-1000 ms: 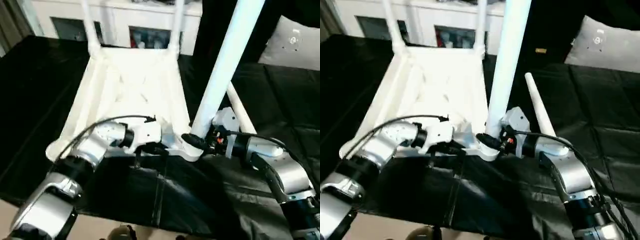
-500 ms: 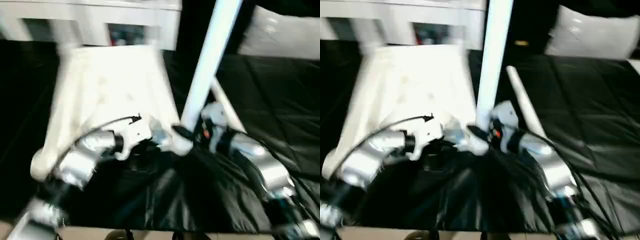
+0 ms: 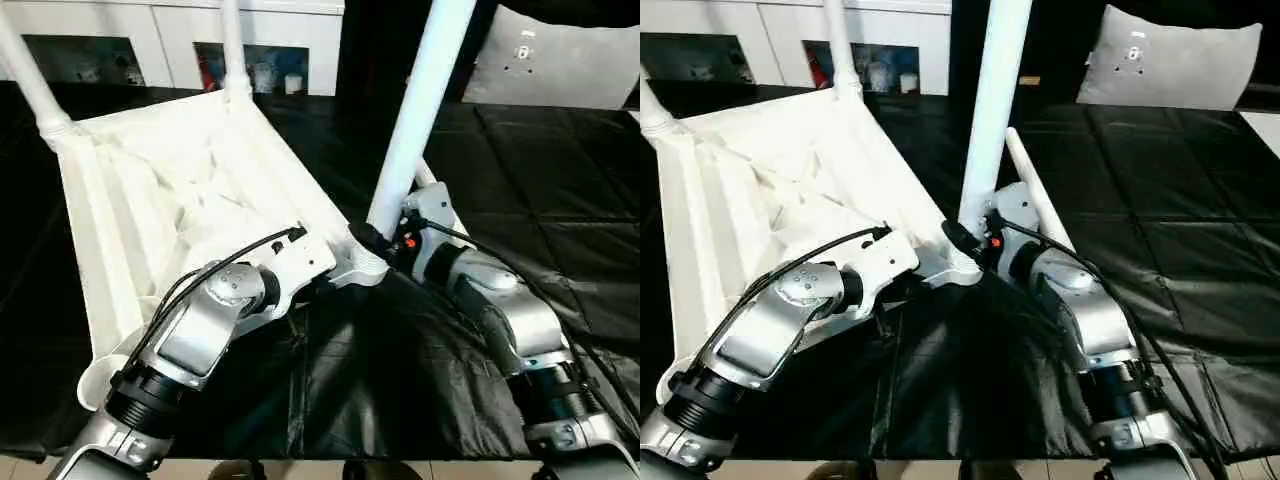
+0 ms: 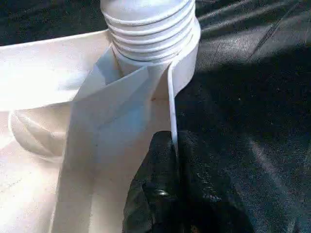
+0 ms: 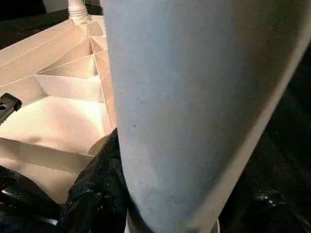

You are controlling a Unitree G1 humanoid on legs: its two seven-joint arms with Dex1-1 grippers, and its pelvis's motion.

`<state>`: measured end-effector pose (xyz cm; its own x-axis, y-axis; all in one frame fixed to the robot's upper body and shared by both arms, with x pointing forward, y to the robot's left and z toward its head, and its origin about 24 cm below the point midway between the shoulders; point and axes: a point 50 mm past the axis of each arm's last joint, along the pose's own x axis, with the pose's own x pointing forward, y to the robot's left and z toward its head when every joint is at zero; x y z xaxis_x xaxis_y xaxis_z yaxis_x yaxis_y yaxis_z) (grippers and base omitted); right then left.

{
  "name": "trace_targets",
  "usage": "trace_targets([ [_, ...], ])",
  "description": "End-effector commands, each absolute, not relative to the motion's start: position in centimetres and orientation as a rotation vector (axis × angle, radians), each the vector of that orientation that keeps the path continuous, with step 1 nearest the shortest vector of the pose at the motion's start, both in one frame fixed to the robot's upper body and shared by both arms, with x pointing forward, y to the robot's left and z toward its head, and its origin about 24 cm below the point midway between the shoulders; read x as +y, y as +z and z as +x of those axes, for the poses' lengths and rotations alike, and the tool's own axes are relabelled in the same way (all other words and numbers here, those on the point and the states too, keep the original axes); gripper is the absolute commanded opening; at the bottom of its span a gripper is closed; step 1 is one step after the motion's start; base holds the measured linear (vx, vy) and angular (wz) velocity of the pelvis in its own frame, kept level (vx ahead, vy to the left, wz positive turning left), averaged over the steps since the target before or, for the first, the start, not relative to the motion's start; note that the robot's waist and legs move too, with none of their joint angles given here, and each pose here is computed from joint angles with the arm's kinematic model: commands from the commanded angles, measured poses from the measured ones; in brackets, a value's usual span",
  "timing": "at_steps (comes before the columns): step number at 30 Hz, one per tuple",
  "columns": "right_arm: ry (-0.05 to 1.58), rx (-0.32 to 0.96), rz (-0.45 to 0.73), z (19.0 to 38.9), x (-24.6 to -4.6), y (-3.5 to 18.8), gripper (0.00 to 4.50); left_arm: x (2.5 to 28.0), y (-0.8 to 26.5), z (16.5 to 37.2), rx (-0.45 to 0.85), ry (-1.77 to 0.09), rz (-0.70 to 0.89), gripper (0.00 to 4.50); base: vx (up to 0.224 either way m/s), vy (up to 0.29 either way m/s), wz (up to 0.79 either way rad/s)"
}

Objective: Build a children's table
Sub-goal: Insert table leg to table base

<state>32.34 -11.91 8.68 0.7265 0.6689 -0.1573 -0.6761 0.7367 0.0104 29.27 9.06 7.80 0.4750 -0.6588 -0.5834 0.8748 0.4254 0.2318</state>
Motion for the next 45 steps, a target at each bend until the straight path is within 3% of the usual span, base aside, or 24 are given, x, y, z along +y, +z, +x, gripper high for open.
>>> trace_targets([
  [1, 0.589, 0.440, -0.061, 31.4, -14.2, 2.9, 1.91, 8.6, 6.8, 28.3, 0.493, -1.062, 0.569, 0.00, 0.000, 0.000, 0.00],
  [7, 0.594, 0.429, -0.049, 31.5, -14.3, 3.0, 1.91, 8.6, 7.3, 28.8, 0.436, -1.066, 0.564, 0.00, 0.000, 0.000, 0.00],
  [10, 0.601, 0.415, -0.036, 31.7, -14.4, 3.2, 2.63, 8.6, 7.5, 29.0, 0.419, -1.078, 0.565, 0.00, 0.000, 0.000, 0.00],
  [23, 0.699, 0.298, -0.023, 30.8, -15.5, 4.5, 3.65, 10.4, 7.5, 30.4, 0.388, -1.084, 0.611, 0.00, 0.000, 0.000, 0.00],
  [33, 0.831, 0.169, -0.090, 29.2, -17.5, 6.5, 4.44, 11.4, 6.8, 30.2, 0.410, -1.257, 0.665, 0.00, 0.000, 0.000, 0.00],
  [38, 0.977, 0.156, -0.159, 28.3, -18.4, 7.7, 4.44, 11.8, 6.6, 29.5, 0.406, -1.419, 0.749, 0.00, 0.000, 0.000, 0.00],
  [45, 1.120, 0.188, -0.233, 27.8, -17.9, 8.3, 4.44, 12.1, 6.5, 29.1, 0.419, -1.524, 0.822, 0.00, 0.000, 0.000, 0.00],
])
